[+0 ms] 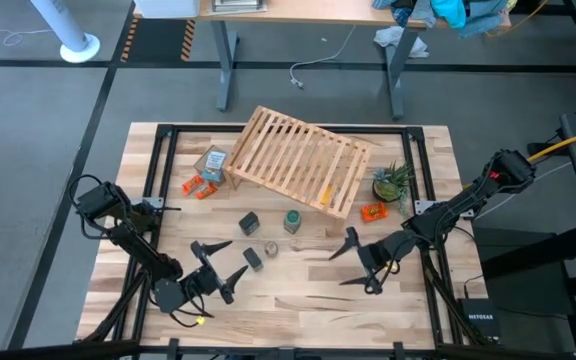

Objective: Shelf spices
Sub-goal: Remove the green seasoning can from the shelf

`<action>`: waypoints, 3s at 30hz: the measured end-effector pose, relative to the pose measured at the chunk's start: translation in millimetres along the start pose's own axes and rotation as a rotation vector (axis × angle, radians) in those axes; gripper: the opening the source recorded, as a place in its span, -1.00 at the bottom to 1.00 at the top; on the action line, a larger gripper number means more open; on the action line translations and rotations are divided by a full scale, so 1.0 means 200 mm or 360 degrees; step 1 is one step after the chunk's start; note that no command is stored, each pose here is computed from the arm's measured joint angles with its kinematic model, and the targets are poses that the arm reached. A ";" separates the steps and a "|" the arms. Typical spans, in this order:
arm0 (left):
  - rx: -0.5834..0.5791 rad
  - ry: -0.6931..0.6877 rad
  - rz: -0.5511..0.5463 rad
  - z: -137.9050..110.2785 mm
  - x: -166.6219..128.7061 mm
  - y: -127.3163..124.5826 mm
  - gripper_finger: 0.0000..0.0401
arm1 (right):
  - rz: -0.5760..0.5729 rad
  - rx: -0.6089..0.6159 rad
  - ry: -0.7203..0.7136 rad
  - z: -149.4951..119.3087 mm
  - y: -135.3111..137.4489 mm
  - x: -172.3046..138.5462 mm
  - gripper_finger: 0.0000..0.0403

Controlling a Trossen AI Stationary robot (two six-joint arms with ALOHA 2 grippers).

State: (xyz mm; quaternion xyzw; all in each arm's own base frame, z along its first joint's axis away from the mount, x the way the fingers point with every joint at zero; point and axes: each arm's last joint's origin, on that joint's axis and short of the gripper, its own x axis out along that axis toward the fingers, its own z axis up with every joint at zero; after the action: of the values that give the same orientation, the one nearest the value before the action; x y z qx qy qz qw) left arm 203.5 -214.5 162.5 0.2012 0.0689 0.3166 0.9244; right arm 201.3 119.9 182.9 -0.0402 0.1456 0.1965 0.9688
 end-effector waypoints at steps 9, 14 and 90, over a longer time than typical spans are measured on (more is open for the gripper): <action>-0.0078 -0.0002 -0.0005 0.00 0.00 0.00 0.87 | 0.0064 0.0006 0.0002 0.00 0.01 0.00 0.67; -0.0100 -0.0020 -0.0081 -0.04 0.00 -0.01 0.87 | -0.0019 0.0187 -0.0014 0.00 0.00 0.00 0.67; -0.0738 0.0538 -0.0756 -0.26 0.05 -0.08 0.83 | -0.0670 0.0358 0.0011 -0.04 -0.24 0.89 -0.14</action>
State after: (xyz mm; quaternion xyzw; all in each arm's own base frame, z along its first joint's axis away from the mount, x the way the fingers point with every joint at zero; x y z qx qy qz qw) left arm 207.3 -202.3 108.8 -0.0903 0.1917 0.1293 0.9687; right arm 375.6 140.2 122.8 0.0377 0.1584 -0.0275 0.9863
